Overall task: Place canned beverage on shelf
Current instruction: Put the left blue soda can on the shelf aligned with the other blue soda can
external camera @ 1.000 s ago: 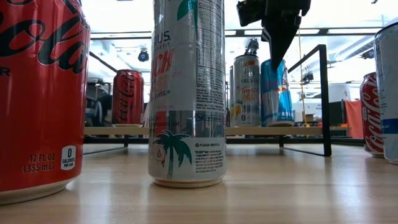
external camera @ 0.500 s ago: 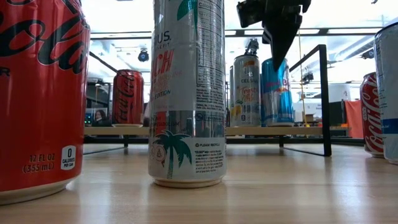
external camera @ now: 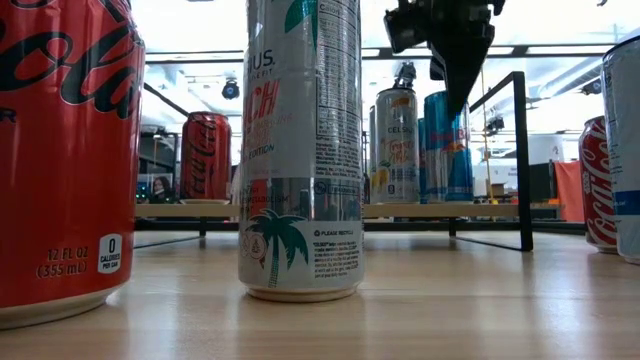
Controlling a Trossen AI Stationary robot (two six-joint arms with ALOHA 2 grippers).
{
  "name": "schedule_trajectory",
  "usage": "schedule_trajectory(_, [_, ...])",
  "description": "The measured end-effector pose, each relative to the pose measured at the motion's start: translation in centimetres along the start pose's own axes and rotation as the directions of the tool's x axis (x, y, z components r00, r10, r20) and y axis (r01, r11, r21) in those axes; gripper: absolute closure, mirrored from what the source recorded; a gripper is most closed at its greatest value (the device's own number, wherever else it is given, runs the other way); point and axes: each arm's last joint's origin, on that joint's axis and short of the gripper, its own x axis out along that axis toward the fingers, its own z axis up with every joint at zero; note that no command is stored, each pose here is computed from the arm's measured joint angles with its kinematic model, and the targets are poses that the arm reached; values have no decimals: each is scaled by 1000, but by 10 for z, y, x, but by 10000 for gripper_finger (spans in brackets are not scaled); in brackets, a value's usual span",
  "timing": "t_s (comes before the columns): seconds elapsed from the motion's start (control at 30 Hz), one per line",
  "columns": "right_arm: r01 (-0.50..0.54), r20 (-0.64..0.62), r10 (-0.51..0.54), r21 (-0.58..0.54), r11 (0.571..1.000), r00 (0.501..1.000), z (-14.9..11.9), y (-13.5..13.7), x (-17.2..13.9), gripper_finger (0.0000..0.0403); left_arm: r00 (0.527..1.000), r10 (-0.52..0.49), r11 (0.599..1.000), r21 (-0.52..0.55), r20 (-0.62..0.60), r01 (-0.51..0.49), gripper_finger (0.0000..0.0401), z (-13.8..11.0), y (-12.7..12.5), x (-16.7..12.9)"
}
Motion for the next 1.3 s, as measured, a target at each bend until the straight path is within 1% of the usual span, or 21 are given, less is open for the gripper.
schedule_trajectory(0.1, [3, 10, -3, 5, 1000, 1000, 0, 0, 10, 390, 1000, 0, 1000, 0, 0, 0, 249, 0, 0, 0])
schedule_trajectory(0.33, [66, 13, -66, 24, 998, 998, -2, -2, 19, 390, 1000, 0, 1000, 1, -1, 0, 249, 0, 0, 0])
schedule_trajectory(0.4, [77, 18, -78, 25, 997, 997, -2, -2, 19, 390, 1000, 0, 1000, 1, -1, 0, 249, 0, 0, 0])
schedule_trajectory(0.63, [69, 15, -69, 28, 997, 997, -2, -1, 19, 390, 1000, -1, 1000, 2, -1, 1, 249, 0, 0, 0])
schedule_trajectory(0.87, [42, 7, -42, 15, 999, 999, -6, 9, 19, 390, 1000, -1, 1000, 4, -4, 1, 249, -1, 0, 0])
schedule_trajectory(1.03, [64, 19, -64, -15, 998, 998, -10, 19, 19, 390, 1000, -1, 1000, 5, -6, 2, 249, -1, 0, 0])
schedule_trajectory(1.17, [64, 34, -63, -11, 998, 997, -13, 22, 15, 390, 1000, -2, 1000, 5, -6, 2, 249, -1, 0, 0])
schedule_trajectory(1.3, [117, 84, -117, 1, 993, 990, -14, 22, 8, 390, 1000, -1, 1000, 6, -6, 1, 249, -1, 0, 0])
